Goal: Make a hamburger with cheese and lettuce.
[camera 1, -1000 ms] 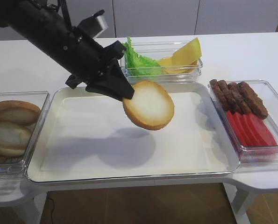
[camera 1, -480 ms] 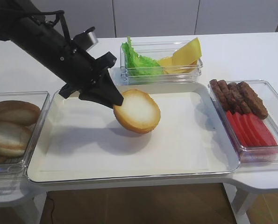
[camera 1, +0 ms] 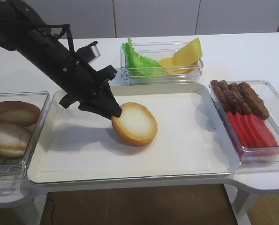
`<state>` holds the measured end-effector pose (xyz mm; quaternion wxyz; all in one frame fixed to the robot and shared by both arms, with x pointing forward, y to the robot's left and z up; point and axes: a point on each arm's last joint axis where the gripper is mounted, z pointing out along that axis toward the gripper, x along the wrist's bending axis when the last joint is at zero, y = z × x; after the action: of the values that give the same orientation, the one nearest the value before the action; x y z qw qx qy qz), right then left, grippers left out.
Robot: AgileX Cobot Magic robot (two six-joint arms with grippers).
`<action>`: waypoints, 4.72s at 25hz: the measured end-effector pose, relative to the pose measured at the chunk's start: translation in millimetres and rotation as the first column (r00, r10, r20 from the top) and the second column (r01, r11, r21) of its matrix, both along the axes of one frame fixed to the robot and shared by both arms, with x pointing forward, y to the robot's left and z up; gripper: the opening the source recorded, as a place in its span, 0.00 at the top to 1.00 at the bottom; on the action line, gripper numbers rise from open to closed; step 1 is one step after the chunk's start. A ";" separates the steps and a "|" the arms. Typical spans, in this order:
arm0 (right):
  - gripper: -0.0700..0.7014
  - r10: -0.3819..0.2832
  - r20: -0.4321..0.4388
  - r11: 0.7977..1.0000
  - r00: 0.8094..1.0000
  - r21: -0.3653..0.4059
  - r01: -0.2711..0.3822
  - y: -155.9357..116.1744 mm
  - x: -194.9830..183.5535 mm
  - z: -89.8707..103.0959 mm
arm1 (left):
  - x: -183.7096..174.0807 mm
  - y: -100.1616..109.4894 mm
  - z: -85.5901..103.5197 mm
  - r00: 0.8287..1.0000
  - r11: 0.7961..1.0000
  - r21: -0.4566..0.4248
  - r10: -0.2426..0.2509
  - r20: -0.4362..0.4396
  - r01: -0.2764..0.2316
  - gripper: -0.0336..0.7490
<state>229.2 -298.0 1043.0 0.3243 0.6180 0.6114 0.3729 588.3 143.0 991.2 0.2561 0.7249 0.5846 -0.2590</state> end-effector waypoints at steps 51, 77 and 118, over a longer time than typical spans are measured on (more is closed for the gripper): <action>0.82 0.000 0.000 1.000 1.000 0.000 0.000 0.0 0.0 0.0 | -30.5 59.7 123.8 0.921 0.920 0.387 -0.095 0.378 -0.064 0.43; 0.82 -0.001 0.000 1.000 1.000 0.002 0.001 0.0 0.0 0.0 | -153.0 165.9 167.2 0.823 0.711 0.527 0.131 0.552 -0.466 0.43; 0.82 0.000 0.000 1.000 1.000 0.000 0.000 0.0 0.0 0.0 | -348.0 155.2 54.8 0.640 0.734 0.299 0.233 0.733 -0.609 0.43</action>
<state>229.2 -298.0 1043.0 0.3242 0.6182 0.6113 0.3730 240.3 298.2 1045.9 0.2910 0.6433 0.6629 0.2491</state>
